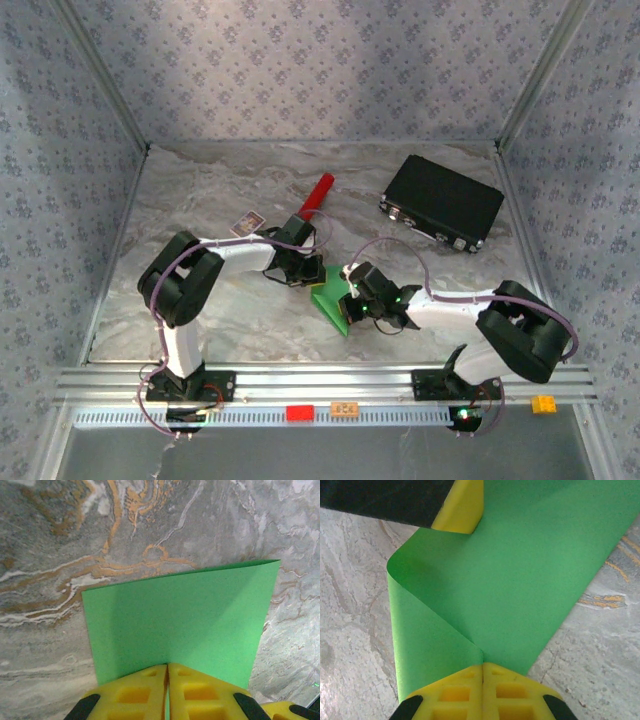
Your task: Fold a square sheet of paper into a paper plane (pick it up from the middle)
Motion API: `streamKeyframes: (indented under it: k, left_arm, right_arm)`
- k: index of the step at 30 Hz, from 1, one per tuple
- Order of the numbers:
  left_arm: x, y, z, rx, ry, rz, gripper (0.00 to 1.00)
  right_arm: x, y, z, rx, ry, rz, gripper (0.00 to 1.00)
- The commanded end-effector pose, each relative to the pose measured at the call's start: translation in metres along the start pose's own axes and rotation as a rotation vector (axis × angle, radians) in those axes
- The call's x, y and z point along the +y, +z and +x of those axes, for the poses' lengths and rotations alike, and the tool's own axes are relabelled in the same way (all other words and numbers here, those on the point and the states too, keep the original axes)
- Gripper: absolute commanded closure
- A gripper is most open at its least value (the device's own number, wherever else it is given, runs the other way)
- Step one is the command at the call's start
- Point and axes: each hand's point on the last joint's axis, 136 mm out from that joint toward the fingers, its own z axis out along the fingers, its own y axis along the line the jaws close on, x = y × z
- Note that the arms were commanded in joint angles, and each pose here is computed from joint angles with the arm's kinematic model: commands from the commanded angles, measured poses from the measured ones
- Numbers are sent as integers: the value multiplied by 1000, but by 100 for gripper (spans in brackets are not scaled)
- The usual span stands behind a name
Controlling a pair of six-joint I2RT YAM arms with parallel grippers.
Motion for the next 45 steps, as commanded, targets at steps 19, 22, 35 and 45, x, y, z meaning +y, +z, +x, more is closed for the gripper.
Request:
streamKeyframes:
  k: [19,22,35,45]
  left_arm:
    - [20,8,17,44,-25,-77,91]
    - [19,8,17,44,-24,-74,91]
    - [19,8,17,45,-26,-73,91]
    - [19,8,18,45,-24,-75,91]
  right_arm:
    - [10,-9,-18,-34,17,-38,100]
    - [11,-10,-20,-35,20,-45,100]
    - [5,-4,-12,-5,26,-20,100]
    - [-3,4,-3,29,43,18,100]
